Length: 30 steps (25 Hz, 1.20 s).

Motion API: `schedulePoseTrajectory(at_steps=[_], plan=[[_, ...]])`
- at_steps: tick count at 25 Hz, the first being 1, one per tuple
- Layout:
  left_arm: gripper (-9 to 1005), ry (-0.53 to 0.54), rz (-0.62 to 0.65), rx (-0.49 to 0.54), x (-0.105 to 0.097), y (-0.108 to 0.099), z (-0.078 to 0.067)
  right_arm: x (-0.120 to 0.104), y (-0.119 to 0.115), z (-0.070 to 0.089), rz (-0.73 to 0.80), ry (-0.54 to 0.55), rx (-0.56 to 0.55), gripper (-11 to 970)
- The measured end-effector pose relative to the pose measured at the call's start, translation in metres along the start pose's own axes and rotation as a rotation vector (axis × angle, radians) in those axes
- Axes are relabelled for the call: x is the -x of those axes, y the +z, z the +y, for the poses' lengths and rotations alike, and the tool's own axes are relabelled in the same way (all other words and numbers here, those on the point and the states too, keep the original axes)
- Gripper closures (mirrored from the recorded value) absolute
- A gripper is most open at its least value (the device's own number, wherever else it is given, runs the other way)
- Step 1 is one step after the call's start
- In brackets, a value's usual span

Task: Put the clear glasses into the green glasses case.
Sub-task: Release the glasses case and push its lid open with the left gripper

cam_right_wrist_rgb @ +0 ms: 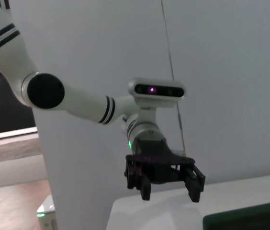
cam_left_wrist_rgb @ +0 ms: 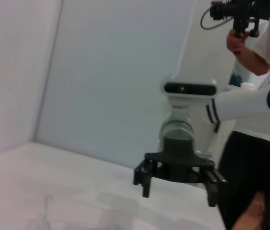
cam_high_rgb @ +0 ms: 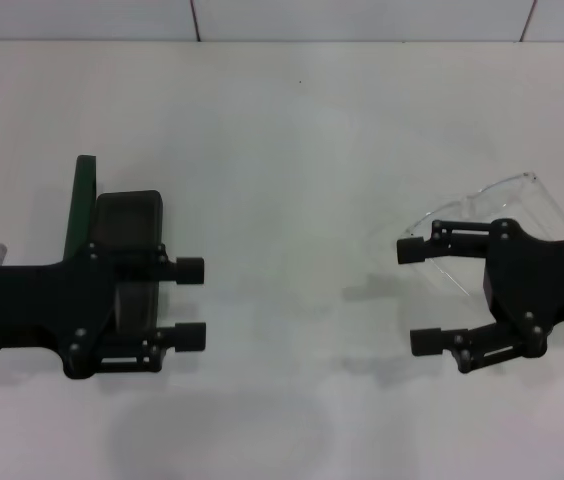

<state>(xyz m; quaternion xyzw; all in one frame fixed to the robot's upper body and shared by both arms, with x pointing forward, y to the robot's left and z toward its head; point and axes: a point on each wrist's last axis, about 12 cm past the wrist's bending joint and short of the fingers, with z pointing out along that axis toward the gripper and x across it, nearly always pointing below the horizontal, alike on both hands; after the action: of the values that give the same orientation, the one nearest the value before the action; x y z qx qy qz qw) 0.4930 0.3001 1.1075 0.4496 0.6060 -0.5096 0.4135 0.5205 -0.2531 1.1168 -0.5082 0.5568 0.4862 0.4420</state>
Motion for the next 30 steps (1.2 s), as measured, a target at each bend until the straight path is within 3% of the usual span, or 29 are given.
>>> schedulePoseTrajectory(at_steps=[22,30], plan=[[300,-0.049,0.010,-0.041,0.010,-0.004,0.001,-0.005,0.007,-0.005,0.025,0.003,-0.044,81],[293,-0.026,0.112,0.020,0.051,-0.001,0.009,-0.007,-0.009,-0.018,0.042,-0.006,-0.197,82]])
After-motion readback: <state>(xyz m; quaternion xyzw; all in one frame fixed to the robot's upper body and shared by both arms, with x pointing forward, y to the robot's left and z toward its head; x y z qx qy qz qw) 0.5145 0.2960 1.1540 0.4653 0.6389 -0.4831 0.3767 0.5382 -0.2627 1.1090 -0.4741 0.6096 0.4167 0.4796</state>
